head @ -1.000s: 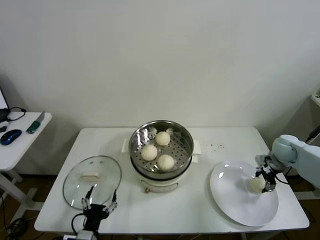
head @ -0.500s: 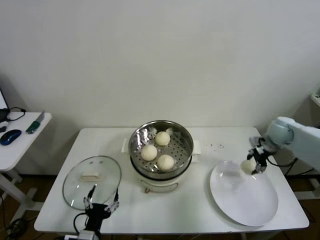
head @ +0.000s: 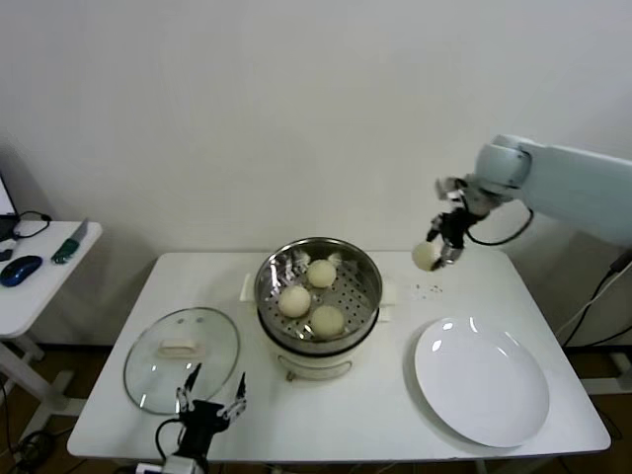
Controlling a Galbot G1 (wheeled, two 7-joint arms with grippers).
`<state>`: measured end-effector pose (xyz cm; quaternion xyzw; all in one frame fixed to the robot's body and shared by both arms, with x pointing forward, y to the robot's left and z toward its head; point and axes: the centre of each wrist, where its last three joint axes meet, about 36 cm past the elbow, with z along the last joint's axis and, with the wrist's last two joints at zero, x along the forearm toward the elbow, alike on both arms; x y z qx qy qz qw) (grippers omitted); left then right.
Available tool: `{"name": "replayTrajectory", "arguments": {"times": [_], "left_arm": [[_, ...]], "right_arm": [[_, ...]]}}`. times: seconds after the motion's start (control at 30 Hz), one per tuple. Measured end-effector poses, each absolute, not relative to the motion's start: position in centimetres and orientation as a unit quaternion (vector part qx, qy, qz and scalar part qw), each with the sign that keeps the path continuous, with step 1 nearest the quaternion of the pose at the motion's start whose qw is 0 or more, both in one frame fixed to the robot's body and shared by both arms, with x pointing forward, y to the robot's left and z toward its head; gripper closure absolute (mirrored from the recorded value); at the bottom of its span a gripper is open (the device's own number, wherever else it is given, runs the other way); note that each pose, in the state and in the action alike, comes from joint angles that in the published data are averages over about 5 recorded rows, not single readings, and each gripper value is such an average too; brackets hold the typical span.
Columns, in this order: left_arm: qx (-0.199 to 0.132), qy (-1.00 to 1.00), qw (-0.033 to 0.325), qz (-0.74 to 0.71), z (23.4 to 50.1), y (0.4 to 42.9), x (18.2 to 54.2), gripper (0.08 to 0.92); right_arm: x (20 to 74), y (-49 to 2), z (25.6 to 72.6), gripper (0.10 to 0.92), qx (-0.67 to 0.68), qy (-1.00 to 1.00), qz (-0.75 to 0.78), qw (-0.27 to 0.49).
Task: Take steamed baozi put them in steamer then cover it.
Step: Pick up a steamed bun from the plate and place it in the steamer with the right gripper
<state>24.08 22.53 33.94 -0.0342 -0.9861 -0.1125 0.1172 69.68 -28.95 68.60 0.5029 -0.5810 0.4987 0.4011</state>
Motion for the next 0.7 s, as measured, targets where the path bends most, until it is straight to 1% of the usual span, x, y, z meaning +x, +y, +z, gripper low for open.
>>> {"name": "replayTrajectory", "arguments": {"times": [0.17,0.33,0.53,0.7], "left_arm": [[-0.031,-0.987,0.110,-0.109,34.4,22.6,24.6,0.177],[-0.028,-0.988,0.106,-0.108,34.6,23.2,24.8,0.177],[-0.025,-0.988,0.106,-0.107,34.6,23.7,24.9,0.177],[-0.023,-0.988,0.105,-0.106,34.5,23.9,25.2,0.177]], "right_arm": [[70.4,-23.2,69.9,0.345,0.520,-0.570,0.501,0.393],[70.7,-18.3,69.7,0.343,0.531,-0.556,0.506,0.390],[70.7,-14.1,67.8,0.336,0.543,-0.536,0.512,0.394],[70.7,-12.2,65.4,0.335,0.549,-0.523,0.513,0.401]]}}
